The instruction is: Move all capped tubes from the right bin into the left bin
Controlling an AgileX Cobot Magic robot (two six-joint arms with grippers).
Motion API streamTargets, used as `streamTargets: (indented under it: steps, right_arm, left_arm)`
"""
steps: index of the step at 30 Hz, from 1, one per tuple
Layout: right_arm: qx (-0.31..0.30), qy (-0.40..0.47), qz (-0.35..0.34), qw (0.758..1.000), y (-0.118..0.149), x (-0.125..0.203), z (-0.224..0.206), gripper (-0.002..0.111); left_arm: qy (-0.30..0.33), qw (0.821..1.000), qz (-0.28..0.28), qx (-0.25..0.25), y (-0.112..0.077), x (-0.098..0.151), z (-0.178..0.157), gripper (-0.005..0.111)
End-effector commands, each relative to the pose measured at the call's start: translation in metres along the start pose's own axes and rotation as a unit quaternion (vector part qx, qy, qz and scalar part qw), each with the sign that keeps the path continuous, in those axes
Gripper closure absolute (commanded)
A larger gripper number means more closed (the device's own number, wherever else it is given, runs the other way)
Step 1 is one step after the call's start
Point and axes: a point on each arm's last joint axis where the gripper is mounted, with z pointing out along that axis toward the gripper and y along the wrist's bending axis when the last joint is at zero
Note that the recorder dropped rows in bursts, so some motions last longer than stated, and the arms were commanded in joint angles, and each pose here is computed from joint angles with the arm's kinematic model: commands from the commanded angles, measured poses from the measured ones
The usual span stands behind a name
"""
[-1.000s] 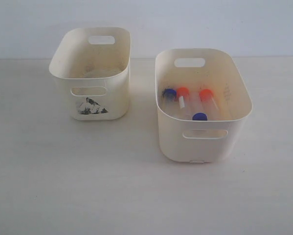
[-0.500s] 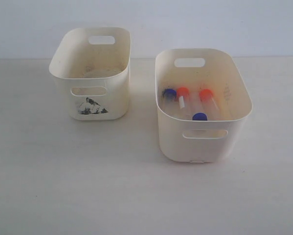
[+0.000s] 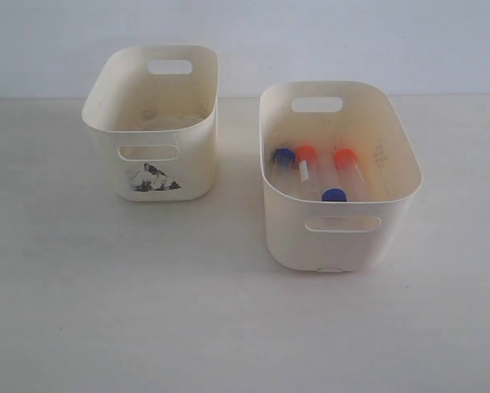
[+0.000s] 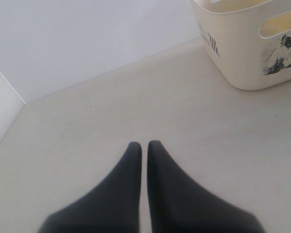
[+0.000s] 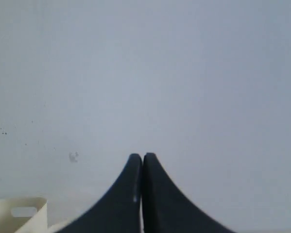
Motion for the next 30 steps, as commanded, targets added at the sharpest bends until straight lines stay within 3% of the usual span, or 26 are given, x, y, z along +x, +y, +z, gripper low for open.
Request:
streamTargets:
  steps: [1, 4, 7, 13, 17, 20, 24, 30]
  right_arm:
    - [0.006, 0.128, -0.015, 0.992, 0.004, -0.023, 0.027, 0.109]
    - [0.011, 0.234, -0.018, 0.972, 0.004, -0.022, 0.054, 0.109]
    - [0.015, 0.273, -0.017, 0.962, 0.004, -0.018, 0.079, 0.109]
    - [0.02, 0.269, -0.012, 0.963, 0.002, -0.005, 0.111, 0.109]
    - [0.035, 0.263, 0.039, 0.963, 0.0, 0.005, 0.126, 0.109]
    - [0.039, 0.286, 0.039, 0.957, -0.001, 0.017, 0.139, 0.109]
    - [0.012, 0.337, 0.016, 0.941, 0.008, 0.022, 0.16, 0.109]
    - [-0.051, 0.362, 0.032, 0.93, 0.043, 0.02, 0.193, 0.109]
  left_arm:
    - [-0.005, 1.0, -0.006, 0.002, 0.0, -0.002, 0.0, 0.102]
    - [-0.005, 1.0, -0.006, 0.002, 0.0, -0.002, 0.0, 0.102]
    - [-0.005, 1.0, -0.006, 0.002, 0.0, -0.002, 0.0, 0.102]
    - [-0.005, 1.0, -0.006, 0.002, 0.0, -0.002, 0.0, 0.102]
    - [-0.005, 1.0, -0.006, 0.002, 0.0, -0.002, 0.0, 0.102]
    - [-0.005, 1.0, -0.006, 0.002, 0.0, -0.002, 0.0, 0.102]
    - [-0.005, 1.0, -0.006, 0.002, 0.0, -0.002, 0.0, 0.102]
    - [-0.005, 1.0, -0.006, 0.002, 0.0, -0.002, 0.0, 0.102]
